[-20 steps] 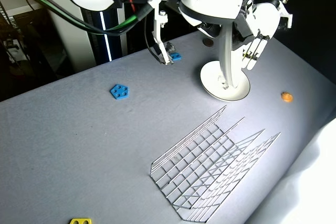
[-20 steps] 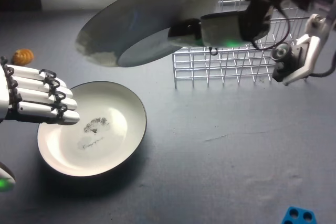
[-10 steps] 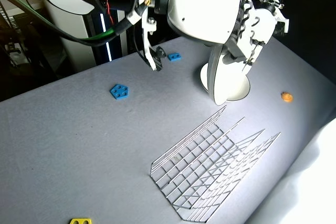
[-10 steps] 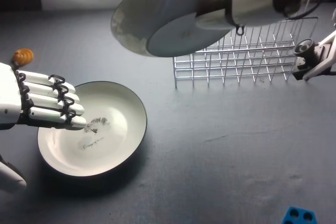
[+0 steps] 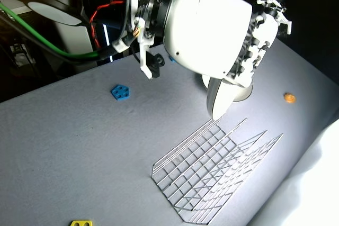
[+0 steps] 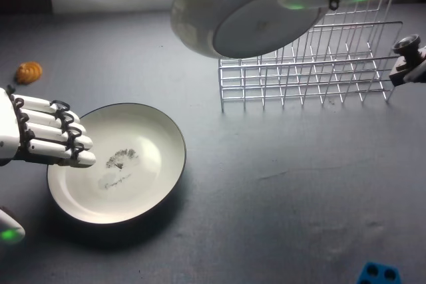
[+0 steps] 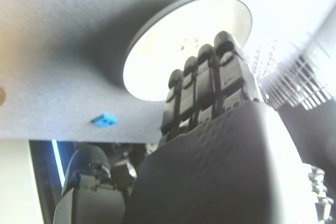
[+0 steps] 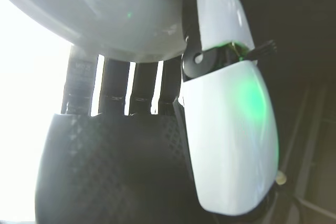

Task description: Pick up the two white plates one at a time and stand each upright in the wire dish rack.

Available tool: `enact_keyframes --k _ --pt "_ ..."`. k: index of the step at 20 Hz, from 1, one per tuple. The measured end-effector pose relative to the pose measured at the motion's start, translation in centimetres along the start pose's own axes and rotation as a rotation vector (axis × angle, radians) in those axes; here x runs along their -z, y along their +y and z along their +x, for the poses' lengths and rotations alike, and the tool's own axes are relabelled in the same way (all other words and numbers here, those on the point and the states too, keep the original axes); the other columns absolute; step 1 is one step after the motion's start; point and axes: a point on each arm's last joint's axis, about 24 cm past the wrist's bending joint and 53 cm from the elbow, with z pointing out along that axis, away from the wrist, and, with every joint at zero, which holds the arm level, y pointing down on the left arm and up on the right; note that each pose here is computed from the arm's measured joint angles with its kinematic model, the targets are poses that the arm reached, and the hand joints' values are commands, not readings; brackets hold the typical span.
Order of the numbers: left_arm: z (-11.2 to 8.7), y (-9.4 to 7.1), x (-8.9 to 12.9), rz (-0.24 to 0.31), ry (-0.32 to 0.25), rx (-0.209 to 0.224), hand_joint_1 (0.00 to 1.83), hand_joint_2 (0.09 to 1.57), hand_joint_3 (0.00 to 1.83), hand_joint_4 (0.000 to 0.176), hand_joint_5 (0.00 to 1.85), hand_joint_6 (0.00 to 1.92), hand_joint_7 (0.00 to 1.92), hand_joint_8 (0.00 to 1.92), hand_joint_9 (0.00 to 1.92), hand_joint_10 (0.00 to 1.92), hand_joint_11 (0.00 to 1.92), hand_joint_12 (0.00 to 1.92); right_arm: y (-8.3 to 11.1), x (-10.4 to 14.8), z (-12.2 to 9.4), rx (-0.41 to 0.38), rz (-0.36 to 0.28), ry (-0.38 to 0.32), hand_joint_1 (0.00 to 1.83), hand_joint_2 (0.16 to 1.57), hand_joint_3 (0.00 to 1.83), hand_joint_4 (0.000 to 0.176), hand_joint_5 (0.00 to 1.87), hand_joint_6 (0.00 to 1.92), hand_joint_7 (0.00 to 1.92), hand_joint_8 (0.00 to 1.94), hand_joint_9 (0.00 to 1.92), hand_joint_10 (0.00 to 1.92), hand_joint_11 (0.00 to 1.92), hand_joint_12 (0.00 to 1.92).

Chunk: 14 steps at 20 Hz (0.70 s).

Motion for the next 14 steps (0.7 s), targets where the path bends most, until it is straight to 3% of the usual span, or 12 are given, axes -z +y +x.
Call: enact_keyframes --k 6,11,12,13,14 --pt "0.3 1.2 -0.1 -0.032 0.007 0.004 0.0 1.07 0.0 0.0 0.11 0.0 0.1 0.0 0.09 0.0 0.0 0.24 -1.3 -0.1 -2.3 -0.014 0.037 -0.025 1.37 1.12 0.0 0.0 0.88 1.1 1.0 0.88 0.95 1.16 0.77 1.24" --pt "0.7 1.9 -0.1 -0.058 0.016 0.008 0.0 1.06 0.0 0.0 0.1 0.0 0.09 0.0 0.08 0.0 0.0 0.22 -0.8 -0.1 -3.4 -0.026 0.025 -0.046 1.37 1.13 0.0 0.0 0.86 1.13 0.98 0.94 0.92 1.2 0.76 1.25" --pt "0.7 2.0 -0.1 -0.063 0.016 0.007 0.0 1.07 0.0 0.0 0.12 0.0 0.11 0.0 0.1 0.01 0.0 0.24 -0.9 -0.2 -3.6 -0.024 0.027 -0.051 1.25 1.13 0.0 0.0 0.89 1.12 1.01 0.95 0.97 0.81 0.76 1.24" --pt "0.7 2.1 -0.1 -0.066 0.016 0.009 0.0 1.08 0.01 0.0 0.13 0.01 0.12 0.01 0.11 0.01 0.0 0.29 -1.0 -0.2 -3.8 -0.023 0.029 -0.053 1.35 1.12 0.0 0.0 0.9 1.09 1.0 0.89 0.95 1.09 0.76 1.25" --pt "0.6 2.3 -0.1 -0.069 0.015 0.01 0.0 1.08 0.0 0.0 0.14 0.0 0.13 0.0 0.12 0.01 0.0 0.32 -1.1 -0.2 -4.1 -0.019 0.031 -0.058 1.37 1.11 0.0 0.0 0.9 1.09 1.01 0.88 0.94 1.15 0.77 1.25"
